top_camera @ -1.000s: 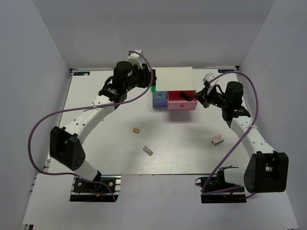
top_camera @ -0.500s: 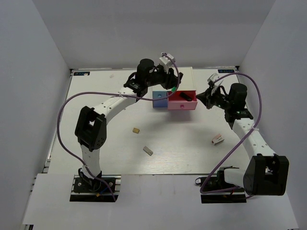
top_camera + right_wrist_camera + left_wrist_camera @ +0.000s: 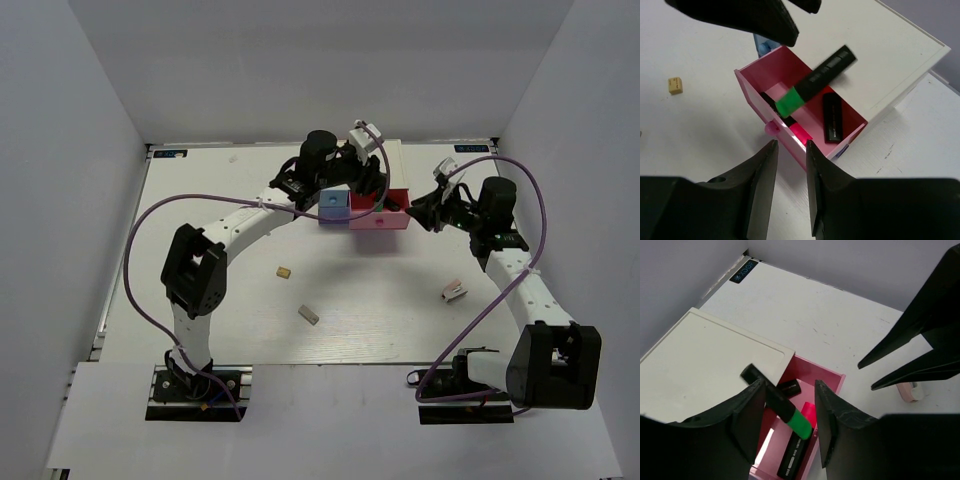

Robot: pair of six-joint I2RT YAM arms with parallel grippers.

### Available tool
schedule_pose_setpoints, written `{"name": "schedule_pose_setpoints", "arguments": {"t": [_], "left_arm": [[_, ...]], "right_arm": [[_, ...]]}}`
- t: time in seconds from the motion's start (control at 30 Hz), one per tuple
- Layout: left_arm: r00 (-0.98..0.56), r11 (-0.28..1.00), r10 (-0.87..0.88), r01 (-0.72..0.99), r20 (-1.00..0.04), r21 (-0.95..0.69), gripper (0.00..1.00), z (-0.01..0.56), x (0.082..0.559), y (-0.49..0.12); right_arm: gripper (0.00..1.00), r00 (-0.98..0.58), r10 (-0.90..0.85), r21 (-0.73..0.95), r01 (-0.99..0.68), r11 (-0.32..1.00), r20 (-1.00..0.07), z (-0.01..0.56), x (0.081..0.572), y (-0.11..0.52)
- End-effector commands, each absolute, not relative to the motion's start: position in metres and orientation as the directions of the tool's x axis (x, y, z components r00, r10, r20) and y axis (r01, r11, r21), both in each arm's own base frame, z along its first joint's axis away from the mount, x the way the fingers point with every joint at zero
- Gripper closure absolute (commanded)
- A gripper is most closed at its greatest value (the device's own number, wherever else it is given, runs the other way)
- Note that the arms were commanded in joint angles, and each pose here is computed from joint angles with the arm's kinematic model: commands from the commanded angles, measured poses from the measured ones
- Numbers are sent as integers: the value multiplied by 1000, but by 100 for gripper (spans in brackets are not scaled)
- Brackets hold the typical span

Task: Sort the stationery into containers
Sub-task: Place the stationery in the drawer, then close the drawer in the storage box.

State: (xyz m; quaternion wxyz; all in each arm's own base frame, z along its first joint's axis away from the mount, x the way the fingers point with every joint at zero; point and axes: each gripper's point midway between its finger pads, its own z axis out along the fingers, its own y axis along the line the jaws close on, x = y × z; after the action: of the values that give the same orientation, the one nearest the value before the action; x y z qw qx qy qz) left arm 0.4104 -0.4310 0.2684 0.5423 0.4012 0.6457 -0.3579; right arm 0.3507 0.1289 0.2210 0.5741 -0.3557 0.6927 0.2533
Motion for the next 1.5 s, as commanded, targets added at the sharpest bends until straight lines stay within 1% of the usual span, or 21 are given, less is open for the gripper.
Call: {"name": "schedule_pose_setpoints", "arguments": {"t": [0.0, 0.07, 0.2, 0.27, 0.3, 0.37, 0.4, 0.5, 0.53, 0.57, 0.6, 0.67, 0.8, 0.93, 1.03, 1.07, 1.13, 1.17, 1.23, 1.27, 1.47], "left_arm": [[-40, 452, 124, 892, -992, 20, 45, 289, 413, -424], [-41, 461, 124, 887, -991, 22, 39, 289, 414, -423], [-39, 487, 110, 873, -993, 19, 37, 295, 414, -418], [-45, 500, 83, 866, -996, 3, 37, 305, 411, -414], [-48, 516, 75, 857, -996, -3, 37, 310, 409, -410], [-66, 530, 75, 848, -995, -16, 39, 307, 404, -403], [-84, 539, 67, 842, -994, -35, 40, 307, 401, -399], [-139, 565, 41, 820, -989, -92, 44, 302, 384, -378], [-187, 588, 56, 800, -981, -119, 45, 279, 378, -369], [-166, 603, 18, 788, -986, -122, 45, 294, 374, -357], [-211, 621, 25, 769, -977, -150, 45, 273, 366, -349], [-217, 660, -3, 733, -976, -165, 45, 271, 363, -336], [-227, 721, -45, 667, -973, -189, 38, 270, 364, -320], [-316, 787, -75, 563, -946, -251, 31, 253, 364, -302], [-380, 833, -112, 468, -918, -295, 15, 232, 353, -280], [-415, 841, -164, 415, -895, -347, 7, 224, 344, -270], [-433, 861, -229, 328, -872, -389, 1, 216, 338, -253], [-471, 859, -269, 276, -840, -430, 1, 201, 329, -247], [-460, 851, -344, 215, -818, -479, 1, 206, 322, -233], [-493, 838, -397, 149, -774, -524, 1, 194, 315, -228], [-530, 770, -556, -39, -640, -637, 1, 173, 297, -212]], "right_arm": [[65, -45, -210, -83, -822, 563, -977, 226, 344, 135], [66, -44, -216, -83, -835, 545, -975, 222, 342, 136], [73, -38, -244, -94, -856, 508, -969, 216, 337, 138], [76, -31, -261, -102, -870, 483, -965, 210, 334, 139], [80, -36, -274, -102, -876, 471, -961, 207, 332, 139], [81, -59, -283, -73, -898, 434, -957, 198, 322, 142], [83, -25, -293, -98, -913, 396, -956, 198, 322, 145], [83, -51, -314, -72, -927, 367, -948, 187, 318, 146], [83, -73, -316, -51, -929, 367, -946, 183, 318, 146], [83, -78, -319, -48, -929, 367, -945, 182, 319, 146], [83, -78, -325, -49, -929, 366, -942, 180, 320, 145], [83, -68, -329, -57, -933, 356, -942, 179, 320, 147], [83, -63, -328, -58, -937, 345, -942, 177, 319, 150], [82, -54, -353, -75, -936, 343, -934, 172, 320, 152], [82, -34, -377, -114, -925, 361, -926, 167, 330, 155], [82, -62, -376, -88, -925, 370, -925, 164, 331, 158], [80, -42, -391, -129, -907, 401, -920, 166, 345, 158], [80, -69, -396, -116, -898, 424, -915, 161, 349, 159], [80, -66, -415, -141, -882, 450, -908, 159, 358, 156], [79, -69, -431, -160, -867, 471, -900, 156, 364, 155], [79, -40, -434, -240, -784, 572, -900, 161, 388, 153]]}}
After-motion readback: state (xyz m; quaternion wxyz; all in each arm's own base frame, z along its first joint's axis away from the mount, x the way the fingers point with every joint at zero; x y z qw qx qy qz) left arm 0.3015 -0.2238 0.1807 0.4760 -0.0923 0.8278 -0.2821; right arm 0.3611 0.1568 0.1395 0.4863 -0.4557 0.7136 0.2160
